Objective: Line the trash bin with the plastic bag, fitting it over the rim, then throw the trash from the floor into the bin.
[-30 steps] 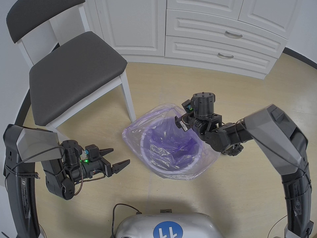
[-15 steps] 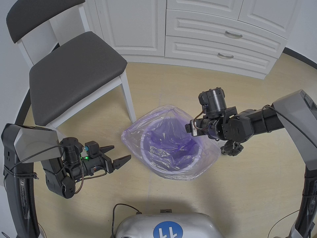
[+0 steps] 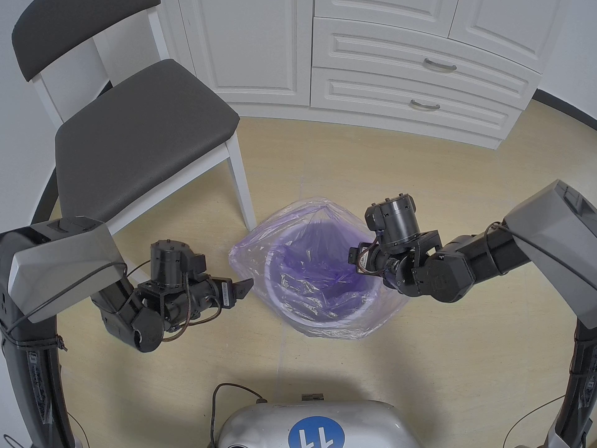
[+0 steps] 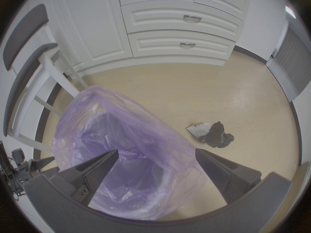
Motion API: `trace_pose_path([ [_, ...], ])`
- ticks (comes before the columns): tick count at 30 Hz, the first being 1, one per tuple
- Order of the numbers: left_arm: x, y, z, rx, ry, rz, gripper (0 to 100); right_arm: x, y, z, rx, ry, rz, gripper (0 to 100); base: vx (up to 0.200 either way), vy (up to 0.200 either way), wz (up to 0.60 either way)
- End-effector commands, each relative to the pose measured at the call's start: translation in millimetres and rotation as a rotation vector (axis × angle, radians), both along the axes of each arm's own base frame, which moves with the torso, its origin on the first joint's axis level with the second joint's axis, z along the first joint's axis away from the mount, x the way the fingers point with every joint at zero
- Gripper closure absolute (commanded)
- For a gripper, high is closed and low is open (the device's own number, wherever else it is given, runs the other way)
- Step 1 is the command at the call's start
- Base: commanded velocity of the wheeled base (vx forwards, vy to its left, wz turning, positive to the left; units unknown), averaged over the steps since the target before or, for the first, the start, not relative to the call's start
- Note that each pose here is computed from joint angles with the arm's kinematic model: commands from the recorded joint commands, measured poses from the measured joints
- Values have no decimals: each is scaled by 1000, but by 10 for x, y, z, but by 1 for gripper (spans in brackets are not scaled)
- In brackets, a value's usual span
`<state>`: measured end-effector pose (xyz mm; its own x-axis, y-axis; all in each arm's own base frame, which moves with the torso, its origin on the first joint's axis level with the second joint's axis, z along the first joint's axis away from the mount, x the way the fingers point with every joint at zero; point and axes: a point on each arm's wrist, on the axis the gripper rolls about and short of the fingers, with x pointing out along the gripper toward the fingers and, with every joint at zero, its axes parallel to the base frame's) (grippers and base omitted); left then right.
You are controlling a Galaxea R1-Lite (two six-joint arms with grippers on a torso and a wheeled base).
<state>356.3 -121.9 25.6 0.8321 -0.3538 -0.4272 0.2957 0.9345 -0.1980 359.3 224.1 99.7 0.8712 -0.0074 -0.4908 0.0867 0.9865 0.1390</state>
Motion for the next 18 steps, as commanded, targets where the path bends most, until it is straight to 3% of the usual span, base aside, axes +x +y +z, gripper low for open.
trace_pose_path([
  [1, 145, -261, 253, 13, -59, 46, 0, 96, -45, -406, -28, 23, -31, 0, 0, 0, 0],
  [10, 163, -248, 266, 11, -65, 55, 0, 448, -210, -457, -22, -12, -103, 0, 0, 0, 0],
  [18, 166, -255, 251, 13, -62, 54, 0, 586, -365, -263, 22, -66, -147, 0, 0, 0, 0],
])
